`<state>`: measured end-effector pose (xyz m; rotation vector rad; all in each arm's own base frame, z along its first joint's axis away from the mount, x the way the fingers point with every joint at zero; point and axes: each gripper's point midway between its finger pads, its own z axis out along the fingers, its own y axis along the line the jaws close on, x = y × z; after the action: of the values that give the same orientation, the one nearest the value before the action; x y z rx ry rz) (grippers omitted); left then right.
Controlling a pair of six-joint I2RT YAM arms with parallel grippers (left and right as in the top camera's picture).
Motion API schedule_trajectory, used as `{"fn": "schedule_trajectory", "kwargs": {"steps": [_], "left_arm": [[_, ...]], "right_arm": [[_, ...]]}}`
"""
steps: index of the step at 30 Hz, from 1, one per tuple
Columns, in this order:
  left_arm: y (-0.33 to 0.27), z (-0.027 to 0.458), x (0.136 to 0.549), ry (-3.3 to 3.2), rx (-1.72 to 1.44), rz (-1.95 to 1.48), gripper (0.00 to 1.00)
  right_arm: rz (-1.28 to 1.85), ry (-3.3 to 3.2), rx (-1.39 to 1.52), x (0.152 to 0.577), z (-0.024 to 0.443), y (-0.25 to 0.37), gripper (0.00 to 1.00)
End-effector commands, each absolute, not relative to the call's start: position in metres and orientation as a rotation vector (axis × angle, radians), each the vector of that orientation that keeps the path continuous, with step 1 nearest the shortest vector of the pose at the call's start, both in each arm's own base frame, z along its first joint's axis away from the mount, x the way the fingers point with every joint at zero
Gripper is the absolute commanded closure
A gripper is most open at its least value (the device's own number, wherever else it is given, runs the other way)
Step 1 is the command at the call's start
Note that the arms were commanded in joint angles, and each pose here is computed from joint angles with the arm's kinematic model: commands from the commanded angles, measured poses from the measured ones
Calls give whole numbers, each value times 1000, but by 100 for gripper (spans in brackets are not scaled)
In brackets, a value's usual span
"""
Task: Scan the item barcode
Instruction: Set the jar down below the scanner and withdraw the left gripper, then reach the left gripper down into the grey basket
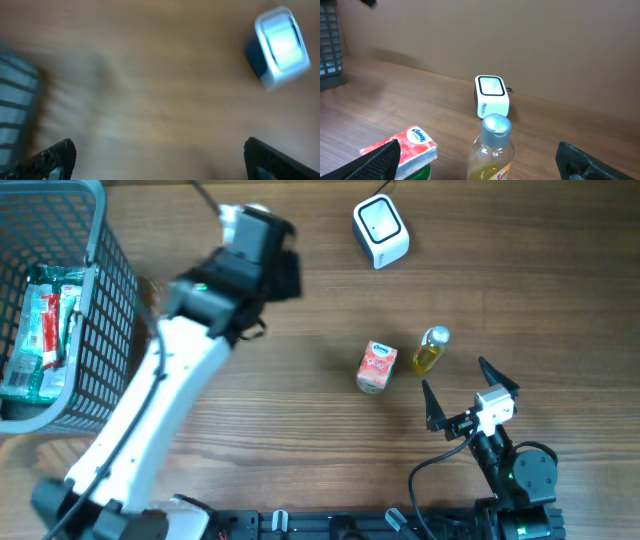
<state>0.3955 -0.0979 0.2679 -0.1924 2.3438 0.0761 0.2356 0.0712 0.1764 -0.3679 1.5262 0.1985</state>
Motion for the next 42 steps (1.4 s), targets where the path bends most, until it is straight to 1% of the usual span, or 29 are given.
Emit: {"fn": "schedule_trajectory", "kwargs": {"steps": [1, 4, 8, 16, 25, 31, 42], "left_arm": [[-14, 327, 400, 2093, -444, 298, 0], [24, 349, 402, 1988, -561, 310, 0], [69, 366, 403, 1892, -667, 347, 0], [115, 364, 402, 1976, -513, 448, 0], [160, 374, 403, 1936, -493, 340, 0], [200, 352, 395, 1979, -576, 336, 0], [247, 269, 392, 2181, -728, 365, 0]], "right_arm": [[203, 1528, -366, 236, 176, 72, 0], [204, 1528, -366, 236, 176, 72, 0], [204, 1528, -366, 236, 176, 72, 0], [204, 1528, -366, 236, 176, 72, 0], [204, 1528, -366, 236, 176, 72, 0], [204, 1528, -366, 236, 176, 72, 0], [204, 1528, -366, 236, 176, 72, 0]]}}
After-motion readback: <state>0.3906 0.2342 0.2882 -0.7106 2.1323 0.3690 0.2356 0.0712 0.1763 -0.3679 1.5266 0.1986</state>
